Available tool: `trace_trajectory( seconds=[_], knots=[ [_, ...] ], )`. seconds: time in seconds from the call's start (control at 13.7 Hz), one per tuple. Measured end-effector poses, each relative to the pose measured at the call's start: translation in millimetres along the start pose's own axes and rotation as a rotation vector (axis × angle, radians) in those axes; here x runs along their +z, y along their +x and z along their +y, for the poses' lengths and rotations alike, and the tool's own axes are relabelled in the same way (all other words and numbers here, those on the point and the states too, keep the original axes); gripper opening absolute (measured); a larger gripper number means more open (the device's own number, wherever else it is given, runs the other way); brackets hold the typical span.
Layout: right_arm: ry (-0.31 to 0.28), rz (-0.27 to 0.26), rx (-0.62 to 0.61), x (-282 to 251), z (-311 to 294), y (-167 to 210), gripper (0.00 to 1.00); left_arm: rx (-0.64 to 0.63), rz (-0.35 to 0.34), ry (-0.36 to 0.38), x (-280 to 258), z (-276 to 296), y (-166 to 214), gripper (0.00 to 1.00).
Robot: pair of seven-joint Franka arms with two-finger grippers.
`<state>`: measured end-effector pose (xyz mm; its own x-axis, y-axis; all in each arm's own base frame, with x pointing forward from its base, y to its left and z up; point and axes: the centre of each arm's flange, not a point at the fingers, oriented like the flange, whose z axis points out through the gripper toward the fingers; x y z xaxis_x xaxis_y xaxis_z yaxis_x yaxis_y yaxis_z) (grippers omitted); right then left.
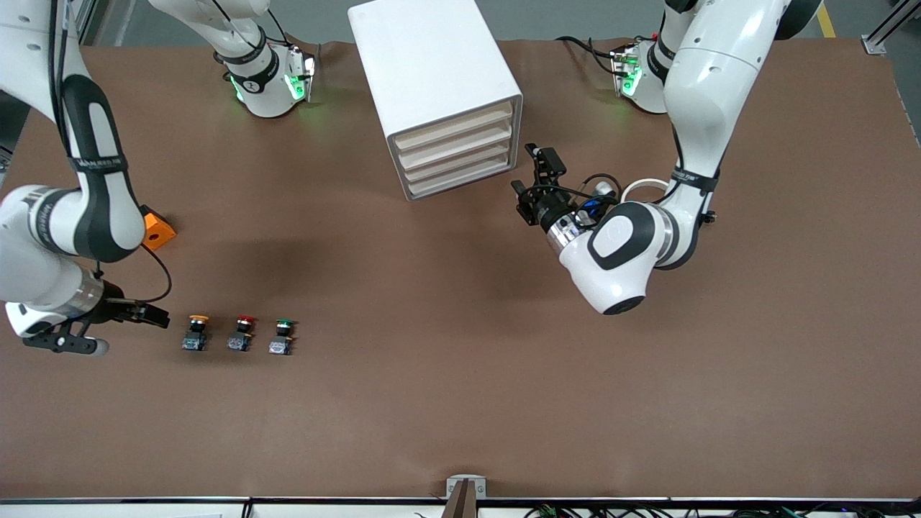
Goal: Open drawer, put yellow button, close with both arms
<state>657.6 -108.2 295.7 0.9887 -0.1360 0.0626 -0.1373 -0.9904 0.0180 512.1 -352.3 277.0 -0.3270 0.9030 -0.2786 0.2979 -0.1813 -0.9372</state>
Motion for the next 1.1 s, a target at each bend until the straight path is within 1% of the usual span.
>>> trace_trajectory(
  seconds=[0.15,0.22,0.29,0.37,0.44,0.51,0.59,0.66,0.73,1.1],
  knots=[
    [-0.005,0.01,-0.028,28,-1,1,1.0,-0.096,-0.009,0.05,16,19,1,1.0],
    [-0.007,0.01,-0.04,43,-1,1,1.0,-0.126,-0.013,0.075,25,29,2,0.94],
    [-0.01,0.015,-0.048,57,-1,1,1.0,-0.143,-0.014,0.098,34,38,2,0.93],
    [-0.012,0.025,-0.054,70,-2,1,1.0,-0.153,-0.009,0.114,42,45,1,0.85],
    [-0.01,0.037,-0.061,82,-6,2,1.0,-0.159,0.002,0.127,52,48,-2,0.75],
    [-0.005,0.044,-0.068,92,-12,1,1.0,-0.162,0.016,0.14,61,49,-4,0.62],
    [0.0,0.044,-0.075,100,-18,1,1.0,-0.162,0.032,0.157,71,48,-8,0.56],
    [0.003,0.043,-0.079,104,-21,1,1.0,-0.163,0.046,0.172,81,47,-11,0.55],
    [0.005,0.043,-0.081,105,-23,1,1.0,-0.164,0.057,0.188,91,47,-14,0.48],
    [0.007,0.035,-0.083,111,-24,0,1.0,-0.168,0.102,0.235,123,46,-20,0.46]
  ],
)
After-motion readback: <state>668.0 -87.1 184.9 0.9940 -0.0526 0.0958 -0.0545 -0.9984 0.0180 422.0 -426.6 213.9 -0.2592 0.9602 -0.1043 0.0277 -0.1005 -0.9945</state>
